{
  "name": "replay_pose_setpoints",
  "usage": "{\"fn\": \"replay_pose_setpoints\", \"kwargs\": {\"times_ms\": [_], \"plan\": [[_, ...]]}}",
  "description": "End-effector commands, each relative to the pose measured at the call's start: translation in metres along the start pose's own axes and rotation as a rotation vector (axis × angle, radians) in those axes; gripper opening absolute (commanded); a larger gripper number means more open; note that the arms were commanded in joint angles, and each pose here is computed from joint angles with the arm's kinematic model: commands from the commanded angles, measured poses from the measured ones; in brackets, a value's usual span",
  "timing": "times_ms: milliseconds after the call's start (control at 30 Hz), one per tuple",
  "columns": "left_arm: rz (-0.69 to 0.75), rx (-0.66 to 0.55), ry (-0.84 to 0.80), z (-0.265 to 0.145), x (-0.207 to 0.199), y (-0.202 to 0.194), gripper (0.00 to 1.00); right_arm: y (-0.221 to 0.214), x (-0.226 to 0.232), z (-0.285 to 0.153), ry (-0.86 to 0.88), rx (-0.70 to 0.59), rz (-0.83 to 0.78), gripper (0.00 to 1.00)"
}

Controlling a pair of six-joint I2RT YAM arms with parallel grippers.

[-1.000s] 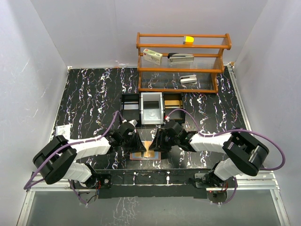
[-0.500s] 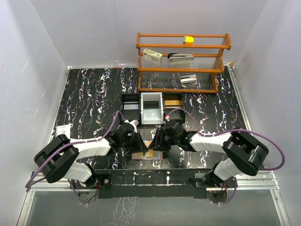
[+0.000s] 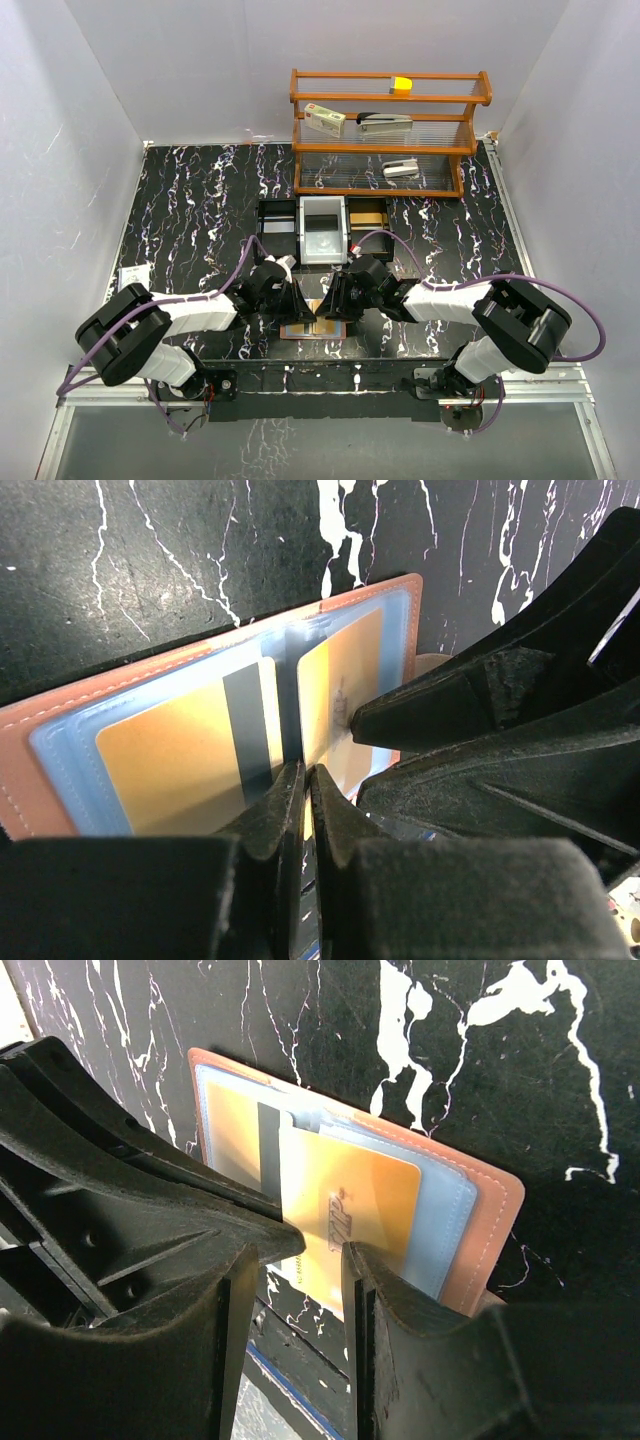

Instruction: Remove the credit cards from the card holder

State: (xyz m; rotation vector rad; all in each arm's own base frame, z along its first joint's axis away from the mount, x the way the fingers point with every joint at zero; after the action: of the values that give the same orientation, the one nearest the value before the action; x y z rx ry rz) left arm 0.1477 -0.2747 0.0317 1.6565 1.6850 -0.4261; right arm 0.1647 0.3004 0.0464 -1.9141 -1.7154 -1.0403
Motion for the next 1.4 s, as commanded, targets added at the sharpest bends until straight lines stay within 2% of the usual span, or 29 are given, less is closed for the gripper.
{"fn": "replay_pose_setpoints", "kwargs": {"times_ms": [0,367,600,1033,1367], "plan": [[0.031,0.027,-0.142,-0.001,-0.035,-0.001,0.02,-0.006,-0.031,0.004,-0.105,-0.004,0.010,0.38],[0.028,-0.009,-0.114,-0.007,-0.032,0.004,0.02,-0.002,-0.033,0.000,-0.127,-0.028,0.014,0.38],[0.019,-0.034,-0.070,-0.011,-0.027,0.007,0.02,0.011,-0.029,-0.011,-0.151,-0.095,-0.006,0.38],[0.001,-0.056,0.071,-0.027,-0.010,0.010,0.01,0.005,-0.040,-0.006,-0.185,-0.062,-0.003,0.39],[0.064,-0.083,0.018,-0.040,-0.023,0.015,0.00,0.008,-0.023,-0.010,-0.108,-0.066,-0.021,0.40]]}}
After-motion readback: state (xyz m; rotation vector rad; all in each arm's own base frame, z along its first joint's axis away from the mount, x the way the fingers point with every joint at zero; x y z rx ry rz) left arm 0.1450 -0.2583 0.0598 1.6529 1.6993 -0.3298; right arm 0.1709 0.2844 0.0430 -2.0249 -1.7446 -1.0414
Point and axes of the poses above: each gripper's point midway between its finger pads, its own z axis out along the fingers, its own x axis along the line the jaws close on, y = z × x, the point moved 1 cm from there along -z, back along the fingers, and after that the axes turned 2 degrees about z, right-handed, at the moved point
